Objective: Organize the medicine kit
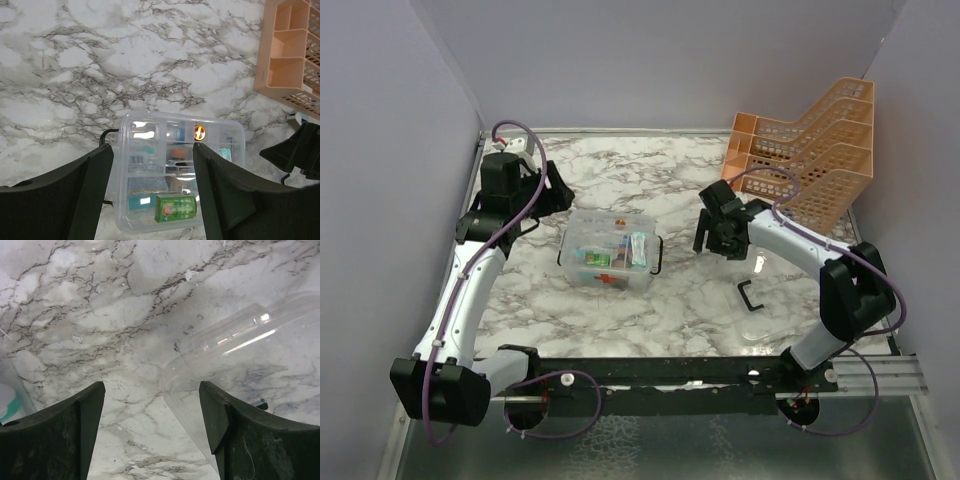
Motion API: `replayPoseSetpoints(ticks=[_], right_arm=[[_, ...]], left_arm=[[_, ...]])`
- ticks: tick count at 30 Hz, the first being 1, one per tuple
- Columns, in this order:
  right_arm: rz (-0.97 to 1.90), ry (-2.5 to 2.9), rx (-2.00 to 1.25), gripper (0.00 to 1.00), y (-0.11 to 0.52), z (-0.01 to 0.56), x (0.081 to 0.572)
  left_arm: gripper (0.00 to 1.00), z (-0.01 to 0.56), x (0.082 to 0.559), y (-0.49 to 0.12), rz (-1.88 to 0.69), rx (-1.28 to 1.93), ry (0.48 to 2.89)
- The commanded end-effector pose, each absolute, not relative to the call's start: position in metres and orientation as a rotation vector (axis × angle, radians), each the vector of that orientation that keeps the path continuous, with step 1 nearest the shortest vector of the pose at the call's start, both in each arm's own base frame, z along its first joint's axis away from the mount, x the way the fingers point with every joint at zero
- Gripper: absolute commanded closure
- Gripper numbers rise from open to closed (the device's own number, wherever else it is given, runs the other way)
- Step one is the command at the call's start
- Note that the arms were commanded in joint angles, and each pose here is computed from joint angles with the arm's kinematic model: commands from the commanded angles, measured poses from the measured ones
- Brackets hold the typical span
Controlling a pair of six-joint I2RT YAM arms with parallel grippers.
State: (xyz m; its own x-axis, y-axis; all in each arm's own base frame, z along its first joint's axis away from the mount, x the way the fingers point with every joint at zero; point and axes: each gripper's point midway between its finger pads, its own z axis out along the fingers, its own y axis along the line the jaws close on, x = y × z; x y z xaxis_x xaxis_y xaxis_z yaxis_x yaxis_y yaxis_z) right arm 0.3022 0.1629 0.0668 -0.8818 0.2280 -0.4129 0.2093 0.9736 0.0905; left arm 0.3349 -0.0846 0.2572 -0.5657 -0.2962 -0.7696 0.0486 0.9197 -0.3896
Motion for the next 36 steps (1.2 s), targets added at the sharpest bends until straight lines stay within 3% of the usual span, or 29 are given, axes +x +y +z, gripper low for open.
replayPoseSetpoints(ticks=[1, 10, 18, 36], right_arm=[[-0.019, 2.666, 0.312, 0.22, 0.141, 0.083, 0.284], [-0.050, 2.721, 0.312, 0.09, 0.110, 0.069, 0.228], [0.129, 2.797, 0.191, 0.15, 0.130, 0.055, 0.211], [-0.058, 2.821, 0.092, 0.15, 0.115, 0.029, 0.222]], left_arm=[[0.32, 0.285, 0.332, -0.108, -0.611, -0.049, 2.055], [0.32, 0.310, 0.316, -0.159, -0.816, 0.181, 1.963], [0.32, 0.321, 0.301, -0.199, -0.901, 0.306, 1.909], [0.32, 0.330, 0.296, -0.217, -0.944, 0.316, 1.869]])
